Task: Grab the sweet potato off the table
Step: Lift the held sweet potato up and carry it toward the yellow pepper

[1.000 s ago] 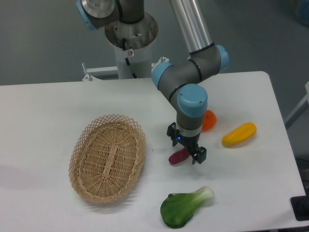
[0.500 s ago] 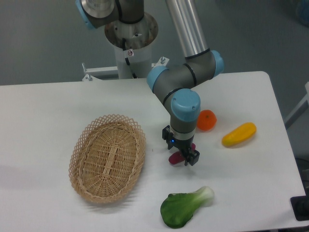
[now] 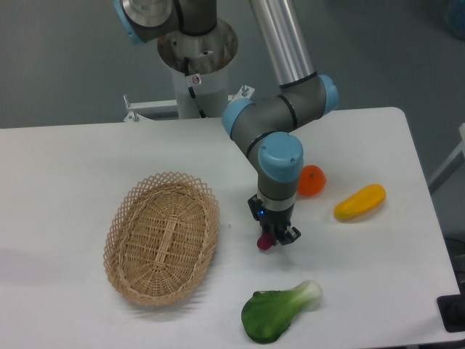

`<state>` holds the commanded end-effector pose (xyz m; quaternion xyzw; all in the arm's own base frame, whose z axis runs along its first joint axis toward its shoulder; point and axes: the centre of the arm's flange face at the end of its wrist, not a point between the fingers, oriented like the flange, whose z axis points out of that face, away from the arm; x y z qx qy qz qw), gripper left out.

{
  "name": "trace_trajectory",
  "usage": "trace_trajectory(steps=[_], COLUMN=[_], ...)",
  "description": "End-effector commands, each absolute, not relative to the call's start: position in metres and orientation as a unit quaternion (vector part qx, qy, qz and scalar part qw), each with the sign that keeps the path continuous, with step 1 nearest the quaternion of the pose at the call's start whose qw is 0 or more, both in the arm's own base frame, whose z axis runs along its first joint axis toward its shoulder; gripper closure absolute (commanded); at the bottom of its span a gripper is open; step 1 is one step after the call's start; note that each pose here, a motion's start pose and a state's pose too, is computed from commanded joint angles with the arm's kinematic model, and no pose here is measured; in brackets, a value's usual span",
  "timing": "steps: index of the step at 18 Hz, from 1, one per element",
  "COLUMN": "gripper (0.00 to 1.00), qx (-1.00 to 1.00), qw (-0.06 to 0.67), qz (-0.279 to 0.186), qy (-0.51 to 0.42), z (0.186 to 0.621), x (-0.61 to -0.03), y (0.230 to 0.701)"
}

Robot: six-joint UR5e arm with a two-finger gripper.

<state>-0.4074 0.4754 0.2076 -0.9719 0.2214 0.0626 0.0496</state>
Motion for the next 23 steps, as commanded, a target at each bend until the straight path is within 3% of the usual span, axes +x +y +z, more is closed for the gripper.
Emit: trace_trajectory(steps=[4, 12, 23], gripper=[0.84, 0.84, 0.84], qx=[-0.969, -0.971, -0.960], qw=[0.079, 0.096, 0.111], qz=[0.112, 0.096, 0.102], qy=[0.205, 0.199, 0.235], z=[0.269, 0.372, 0.410], x=[-0.451, -0.533, -0.579], y=[0.481, 0.455, 0.375])
